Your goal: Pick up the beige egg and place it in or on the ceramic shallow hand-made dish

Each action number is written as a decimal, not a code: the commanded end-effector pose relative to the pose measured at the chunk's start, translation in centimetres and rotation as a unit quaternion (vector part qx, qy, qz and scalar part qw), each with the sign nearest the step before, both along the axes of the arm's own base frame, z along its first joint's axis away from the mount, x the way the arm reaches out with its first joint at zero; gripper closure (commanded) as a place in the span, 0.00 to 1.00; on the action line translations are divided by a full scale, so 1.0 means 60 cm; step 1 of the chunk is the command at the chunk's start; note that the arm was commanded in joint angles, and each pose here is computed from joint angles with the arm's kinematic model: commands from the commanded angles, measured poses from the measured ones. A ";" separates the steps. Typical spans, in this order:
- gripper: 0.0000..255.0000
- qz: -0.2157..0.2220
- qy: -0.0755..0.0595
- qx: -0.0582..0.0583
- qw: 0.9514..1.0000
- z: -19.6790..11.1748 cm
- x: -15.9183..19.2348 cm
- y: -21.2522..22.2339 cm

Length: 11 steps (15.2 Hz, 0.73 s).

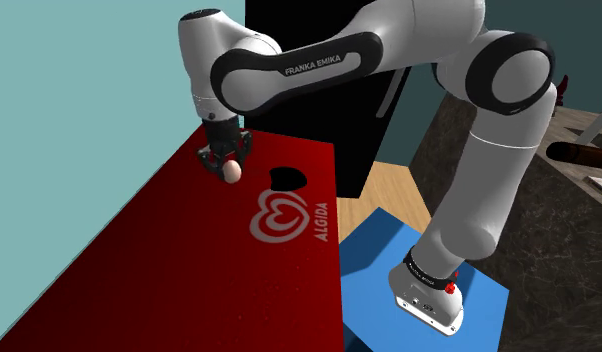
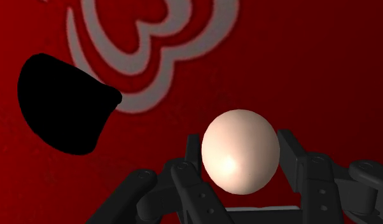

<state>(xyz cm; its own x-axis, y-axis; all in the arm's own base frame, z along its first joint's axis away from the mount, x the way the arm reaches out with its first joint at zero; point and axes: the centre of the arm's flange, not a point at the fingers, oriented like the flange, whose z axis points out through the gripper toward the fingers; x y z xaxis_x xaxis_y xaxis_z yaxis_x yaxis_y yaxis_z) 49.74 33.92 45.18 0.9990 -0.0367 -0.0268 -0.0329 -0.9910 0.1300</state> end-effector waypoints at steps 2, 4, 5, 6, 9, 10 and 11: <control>1.00 0.000 0.000 0.000 1.000 0.001 -0.005 -0.068; 1.00 0.000 0.000 0.000 1.000 0.002 -0.005 -0.112; 1.00 0.000 0.000 0.000 1.000 0.002 -0.005 -0.134; 1.00 0.000 0.000 0.000 1.000 0.003 -0.006 -0.156; 1.00 0.000 0.000 0.000 1.000 0.004 -0.006 -0.222; 1.00 0.000 0.000 0.000 1.000 0.004 -0.007 -0.244; 1.00 0.000 0.000 0.000 1.000 0.005 -0.007 -0.266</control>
<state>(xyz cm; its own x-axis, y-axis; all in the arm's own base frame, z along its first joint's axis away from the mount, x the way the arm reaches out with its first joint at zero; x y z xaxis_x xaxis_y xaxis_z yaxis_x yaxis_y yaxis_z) 49.31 19.16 45.49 0.9989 -0.0377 -0.0266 -0.0339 -0.9908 0.1307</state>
